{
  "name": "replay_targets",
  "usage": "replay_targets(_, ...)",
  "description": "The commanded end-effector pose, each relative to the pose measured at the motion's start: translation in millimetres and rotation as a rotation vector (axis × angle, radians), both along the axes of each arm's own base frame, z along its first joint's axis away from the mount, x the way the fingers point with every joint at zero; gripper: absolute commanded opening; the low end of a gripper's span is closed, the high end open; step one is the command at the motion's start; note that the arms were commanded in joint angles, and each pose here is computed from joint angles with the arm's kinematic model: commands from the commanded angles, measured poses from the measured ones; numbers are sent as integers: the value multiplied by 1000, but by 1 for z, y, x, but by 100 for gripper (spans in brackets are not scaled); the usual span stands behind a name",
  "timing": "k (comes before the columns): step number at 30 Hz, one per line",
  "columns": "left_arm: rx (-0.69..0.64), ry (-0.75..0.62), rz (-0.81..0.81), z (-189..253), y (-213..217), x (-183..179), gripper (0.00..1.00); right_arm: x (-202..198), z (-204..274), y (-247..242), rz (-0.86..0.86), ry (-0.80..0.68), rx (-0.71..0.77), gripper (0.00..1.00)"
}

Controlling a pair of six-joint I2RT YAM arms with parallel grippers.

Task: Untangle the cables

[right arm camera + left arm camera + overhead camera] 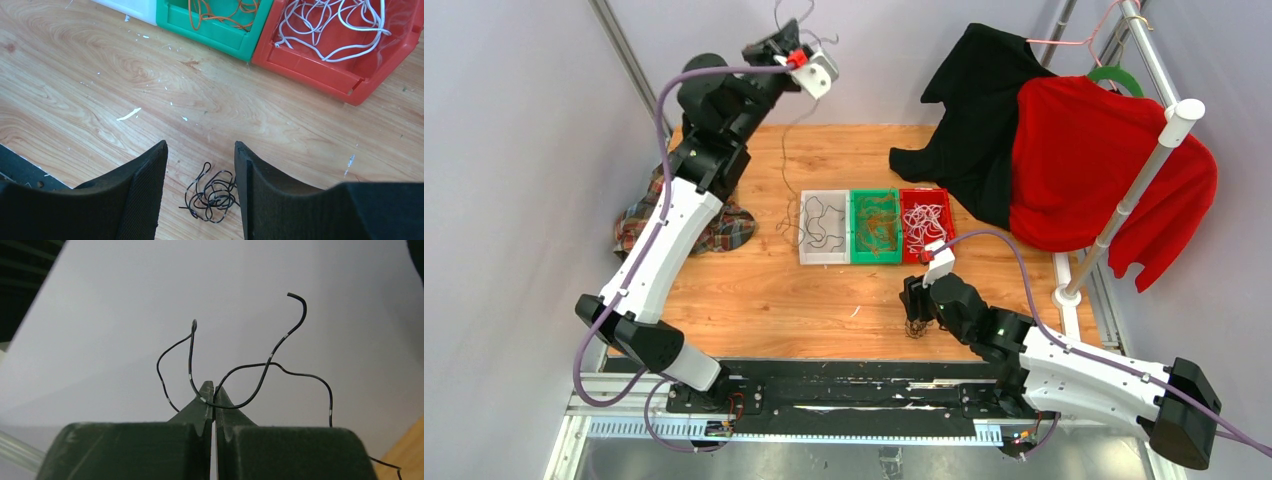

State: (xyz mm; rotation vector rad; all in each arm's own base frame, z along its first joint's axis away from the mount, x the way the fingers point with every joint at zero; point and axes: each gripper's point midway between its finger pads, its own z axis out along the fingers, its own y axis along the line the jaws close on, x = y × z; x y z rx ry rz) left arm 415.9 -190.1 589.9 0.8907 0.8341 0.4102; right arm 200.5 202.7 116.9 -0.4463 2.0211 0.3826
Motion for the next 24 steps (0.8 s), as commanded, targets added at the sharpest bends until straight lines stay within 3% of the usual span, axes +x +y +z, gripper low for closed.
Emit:
replay_targets(1, -7, 109, -35, -48, -6, 1, 0, 3, 5, 2, -11, -11, 29, 51)
replay_targets(6, 56, 183, -6, -100, -6, 10, 0, 3, 4, 4, -5, -6, 28, 51)
replay_targets(14, 36, 112, 5, -62, 0, 4, 0, 1, 1, 1, -9, 1, 25, 51)
replay_targets(24, 99, 109, 21, -83, -4, 14, 0, -1, -2, 0, -11, 11, 25, 50)
